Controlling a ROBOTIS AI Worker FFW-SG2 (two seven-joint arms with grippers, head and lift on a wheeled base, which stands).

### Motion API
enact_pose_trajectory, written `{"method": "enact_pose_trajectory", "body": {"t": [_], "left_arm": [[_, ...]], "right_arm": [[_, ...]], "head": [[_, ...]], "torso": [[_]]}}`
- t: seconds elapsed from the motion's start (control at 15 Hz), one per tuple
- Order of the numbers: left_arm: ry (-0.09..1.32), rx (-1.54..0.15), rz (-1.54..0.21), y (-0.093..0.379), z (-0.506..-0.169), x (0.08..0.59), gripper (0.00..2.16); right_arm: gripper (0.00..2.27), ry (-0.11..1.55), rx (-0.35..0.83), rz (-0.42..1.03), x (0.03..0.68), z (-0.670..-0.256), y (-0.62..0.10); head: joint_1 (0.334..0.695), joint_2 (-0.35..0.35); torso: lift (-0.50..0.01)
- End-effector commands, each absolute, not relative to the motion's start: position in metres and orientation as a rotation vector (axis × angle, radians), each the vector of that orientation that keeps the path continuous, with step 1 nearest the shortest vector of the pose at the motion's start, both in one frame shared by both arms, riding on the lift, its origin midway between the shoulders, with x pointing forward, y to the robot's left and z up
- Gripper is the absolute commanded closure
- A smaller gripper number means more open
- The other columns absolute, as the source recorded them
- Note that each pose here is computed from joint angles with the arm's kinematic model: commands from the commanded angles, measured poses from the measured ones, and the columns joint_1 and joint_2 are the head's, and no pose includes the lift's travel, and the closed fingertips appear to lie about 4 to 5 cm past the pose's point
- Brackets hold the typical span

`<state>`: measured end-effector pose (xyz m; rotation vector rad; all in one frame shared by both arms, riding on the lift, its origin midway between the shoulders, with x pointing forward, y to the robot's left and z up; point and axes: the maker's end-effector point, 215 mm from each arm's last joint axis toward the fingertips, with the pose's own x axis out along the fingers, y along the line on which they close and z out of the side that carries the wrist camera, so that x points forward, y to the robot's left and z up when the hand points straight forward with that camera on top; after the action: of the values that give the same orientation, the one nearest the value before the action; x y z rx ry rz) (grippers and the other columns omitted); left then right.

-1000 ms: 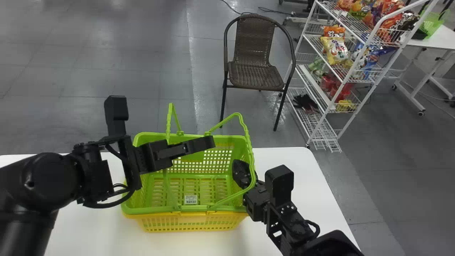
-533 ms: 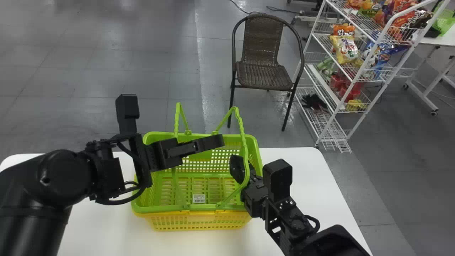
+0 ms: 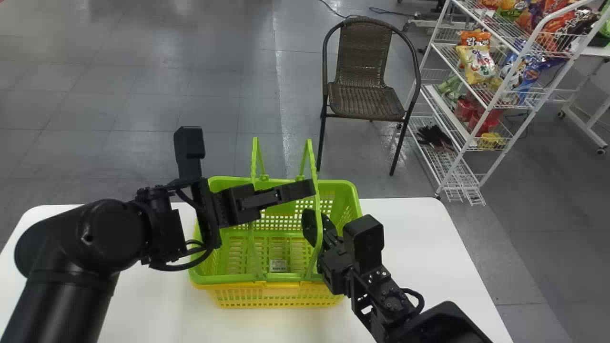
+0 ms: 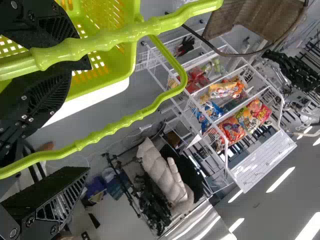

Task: Grasp handle with right gripper to insert into left gripper then lift and swing left to center

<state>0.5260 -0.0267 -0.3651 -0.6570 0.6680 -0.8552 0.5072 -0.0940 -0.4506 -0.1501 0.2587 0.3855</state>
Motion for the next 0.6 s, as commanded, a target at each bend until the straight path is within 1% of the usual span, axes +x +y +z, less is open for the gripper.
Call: {"method": "enact_pose_trajectory", "body": {"t": [0.0, 0.27, 0.53], "left_arm": [[0.662, -0.656, -0.853, -0.028, -0.366, 0.528, 0.09], [0.661, -0.651, -0.863, -0.033, -0.365, 0.526, 0.09], [0.662, -0.660, -0.866, -0.033, -0.366, 0.526, 0.09]], "right_arm": [[2.15, 0.261, -0.157, 0.400, 0.505, -0.454, -0.086], [2.15, 0.263, -0.172, 0.422, 0.501, -0.458, -0.075], [2.15, 0.244, -0.166, 0.413, 0.502, -0.452, -0.080]], "head": [[0.695, -0.130], [0.695, -0.120], [0.695, -0.115]], "torso": [[0.000], [0.000], [0.000]]}}
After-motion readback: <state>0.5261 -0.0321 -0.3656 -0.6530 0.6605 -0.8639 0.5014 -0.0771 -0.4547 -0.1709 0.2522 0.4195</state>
